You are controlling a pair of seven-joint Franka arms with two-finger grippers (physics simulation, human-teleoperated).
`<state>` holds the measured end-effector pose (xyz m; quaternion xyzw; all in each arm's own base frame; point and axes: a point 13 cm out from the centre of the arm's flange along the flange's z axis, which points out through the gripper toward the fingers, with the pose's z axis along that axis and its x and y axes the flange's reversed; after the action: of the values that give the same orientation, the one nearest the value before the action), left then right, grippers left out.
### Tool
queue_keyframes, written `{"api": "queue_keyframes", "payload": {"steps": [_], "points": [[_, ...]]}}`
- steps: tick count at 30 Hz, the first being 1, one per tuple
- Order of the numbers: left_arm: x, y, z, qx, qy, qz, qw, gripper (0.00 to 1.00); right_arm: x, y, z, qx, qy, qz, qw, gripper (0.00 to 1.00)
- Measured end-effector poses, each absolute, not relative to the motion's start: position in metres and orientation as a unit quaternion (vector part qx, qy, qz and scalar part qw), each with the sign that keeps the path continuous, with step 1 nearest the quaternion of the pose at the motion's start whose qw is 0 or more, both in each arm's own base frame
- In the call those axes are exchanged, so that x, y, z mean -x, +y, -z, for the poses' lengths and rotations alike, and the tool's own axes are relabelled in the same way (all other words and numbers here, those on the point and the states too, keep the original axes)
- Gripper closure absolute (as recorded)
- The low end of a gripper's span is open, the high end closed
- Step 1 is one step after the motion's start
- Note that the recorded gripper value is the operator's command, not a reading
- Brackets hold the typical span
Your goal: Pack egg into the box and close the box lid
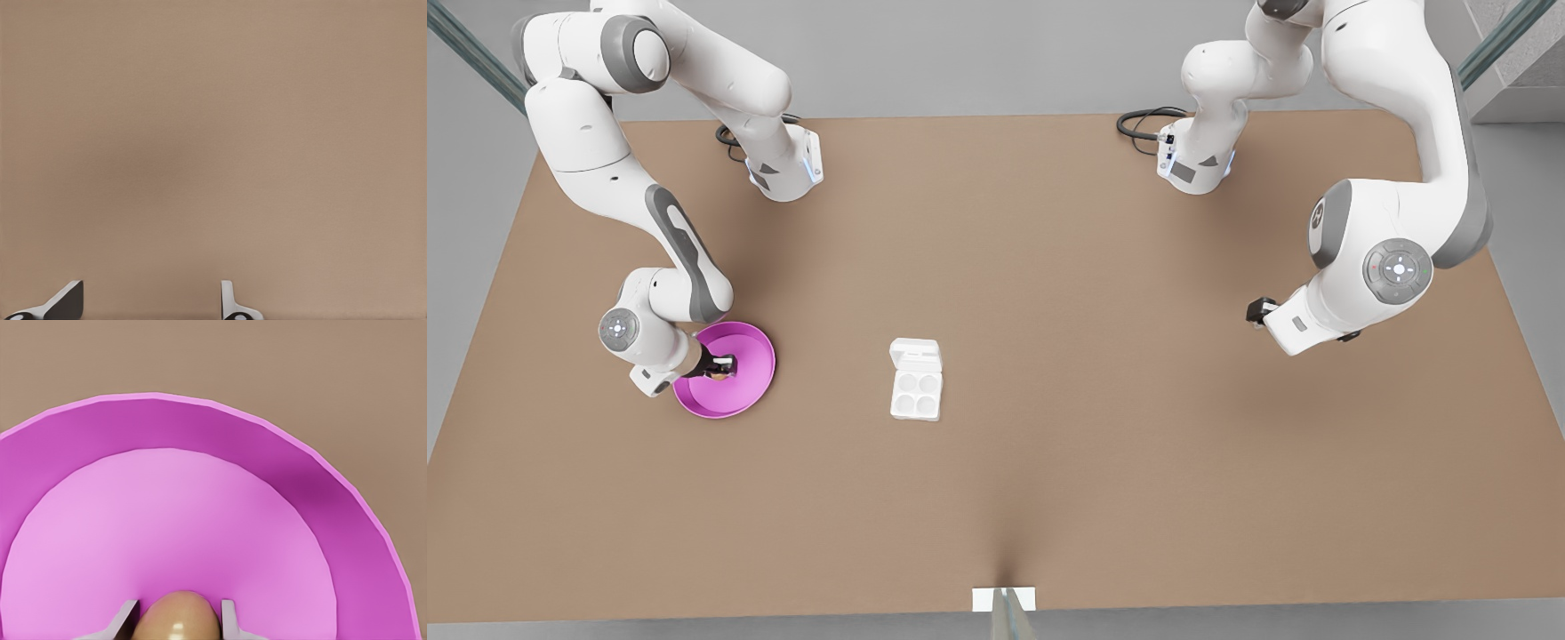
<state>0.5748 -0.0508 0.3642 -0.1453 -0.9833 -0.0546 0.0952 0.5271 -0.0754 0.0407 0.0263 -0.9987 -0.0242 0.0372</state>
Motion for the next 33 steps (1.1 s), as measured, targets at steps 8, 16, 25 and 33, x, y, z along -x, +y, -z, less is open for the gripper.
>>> {"api": "queue_keyframes", "payload": {"steps": [8, 16, 25, 33], "points": [[-0.575, -0.051, -0.364, 0.146, -0.983, 0.055, 0.095, 0.00, -0.521, -0.076, -0.039, -0.027, -0.998, 0.026, 0.044, 0.46], [-0.575, -0.051, -0.364, 0.146, -0.983, 0.055, 0.095, 0.00, -0.519, -0.074, -0.040, -0.032, -0.998, 0.030, 0.047, 0.61], [-0.575, -0.052, -0.364, 0.146, -0.983, 0.055, 0.095, 0.00, -0.556, -0.040, -0.097, -0.070, -0.997, 0.028, 0.020, 0.61], [-0.575, -0.052, -0.364, 0.146, -0.983, 0.055, 0.095, 0.00, -0.611, 0.072, -0.165, -0.142, -0.989, 0.036, -0.004, 0.61]]}}
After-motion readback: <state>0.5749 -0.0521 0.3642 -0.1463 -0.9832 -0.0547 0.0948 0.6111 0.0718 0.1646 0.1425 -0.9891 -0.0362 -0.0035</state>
